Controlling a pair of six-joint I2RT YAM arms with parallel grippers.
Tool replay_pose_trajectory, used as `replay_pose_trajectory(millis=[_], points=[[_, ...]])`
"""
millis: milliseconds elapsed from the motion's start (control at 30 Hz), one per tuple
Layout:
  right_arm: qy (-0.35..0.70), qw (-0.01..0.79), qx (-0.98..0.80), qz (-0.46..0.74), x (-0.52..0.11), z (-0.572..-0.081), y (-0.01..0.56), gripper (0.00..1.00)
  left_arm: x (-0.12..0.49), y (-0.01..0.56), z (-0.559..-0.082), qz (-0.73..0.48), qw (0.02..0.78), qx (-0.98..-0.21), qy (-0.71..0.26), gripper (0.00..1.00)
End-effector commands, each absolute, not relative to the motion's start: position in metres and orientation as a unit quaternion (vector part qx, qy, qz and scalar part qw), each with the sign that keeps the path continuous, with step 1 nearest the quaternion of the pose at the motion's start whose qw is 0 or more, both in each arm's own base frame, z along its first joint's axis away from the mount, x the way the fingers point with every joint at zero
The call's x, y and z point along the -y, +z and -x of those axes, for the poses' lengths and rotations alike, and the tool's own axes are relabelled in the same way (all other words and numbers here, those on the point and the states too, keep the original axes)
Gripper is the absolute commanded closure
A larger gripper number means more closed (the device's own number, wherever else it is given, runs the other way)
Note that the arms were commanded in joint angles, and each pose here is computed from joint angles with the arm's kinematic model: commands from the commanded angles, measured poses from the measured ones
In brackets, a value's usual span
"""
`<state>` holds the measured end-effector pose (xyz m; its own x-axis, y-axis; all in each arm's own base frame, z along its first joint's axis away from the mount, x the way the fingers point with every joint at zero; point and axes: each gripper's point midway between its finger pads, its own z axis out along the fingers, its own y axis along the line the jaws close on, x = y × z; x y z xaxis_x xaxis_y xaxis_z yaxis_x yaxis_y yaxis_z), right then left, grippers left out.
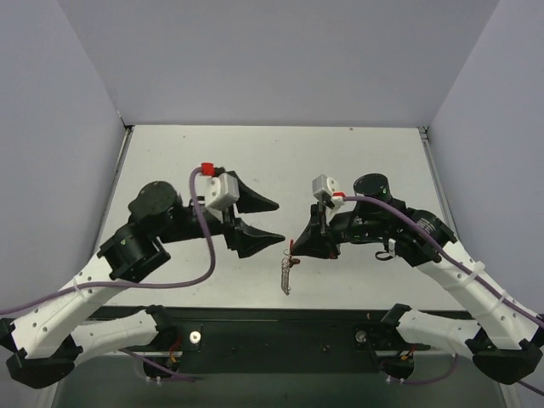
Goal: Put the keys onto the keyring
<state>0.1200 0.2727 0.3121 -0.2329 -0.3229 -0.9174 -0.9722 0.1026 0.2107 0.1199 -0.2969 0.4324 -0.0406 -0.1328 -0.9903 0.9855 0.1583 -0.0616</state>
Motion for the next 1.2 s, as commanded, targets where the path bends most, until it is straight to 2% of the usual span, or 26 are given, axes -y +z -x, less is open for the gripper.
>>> replay_pose_trajectory(millis=[0, 67, 200, 367, 600, 633, 800, 933, 1167], points=[[0.391, 0.345, -0.659, 0.542, -0.263, -0.115, 0.307, 1.00, 0.297, 0.361, -0.115, -0.483, 0.412, -0.631, -0.445, 0.24], [0.370, 0.331, -0.670, 0.552, -0.264, -0.116, 0.300, 1.00, 0.301, 0.345, -0.119, -0.502, 0.388, -0.643, -0.429, 0.25], [0.324, 0.307, -0.689, 0.571, -0.264, -0.118, 0.287, 1.00, 0.306, 0.324, -0.113, -0.521, 0.334, -0.656, -0.432, 0.35], [0.322, 0.295, -0.688, 0.580, -0.269, -0.117, 0.281, 1.00, 0.310, 0.307, -0.112, -0.529, 0.313, -0.661, -0.430, 0.48], [0.325, 0.301, -0.681, 0.583, -0.270, -0.117, 0.285, 1.00, 0.314, 0.309, -0.106, -0.529, 0.319, -0.645, -0.450, 0.46], [0.327, 0.302, -0.680, 0.583, -0.270, -0.116, 0.284, 1.00, 0.314, 0.302, -0.106, -0.527, 0.317, -0.648, -0.450, 0.42], [0.347, 0.330, -0.663, 0.575, -0.272, -0.115, 0.293, 1.00, 0.320, 0.317, -0.107, -0.513, 0.371, -0.610, -0.476, 0.38], [0.360, 0.332, -0.659, 0.571, -0.275, -0.113, 0.296, 1.00, 0.321, 0.322, -0.109, -0.498, 0.388, -0.604, -0.486, 0.39], [0.372, 0.332, -0.653, 0.570, -0.277, -0.110, 0.298, 1.00, 0.328, 0.325, -0.113, -0.486, 0.400, -0.599, -0.496, 0.50]])
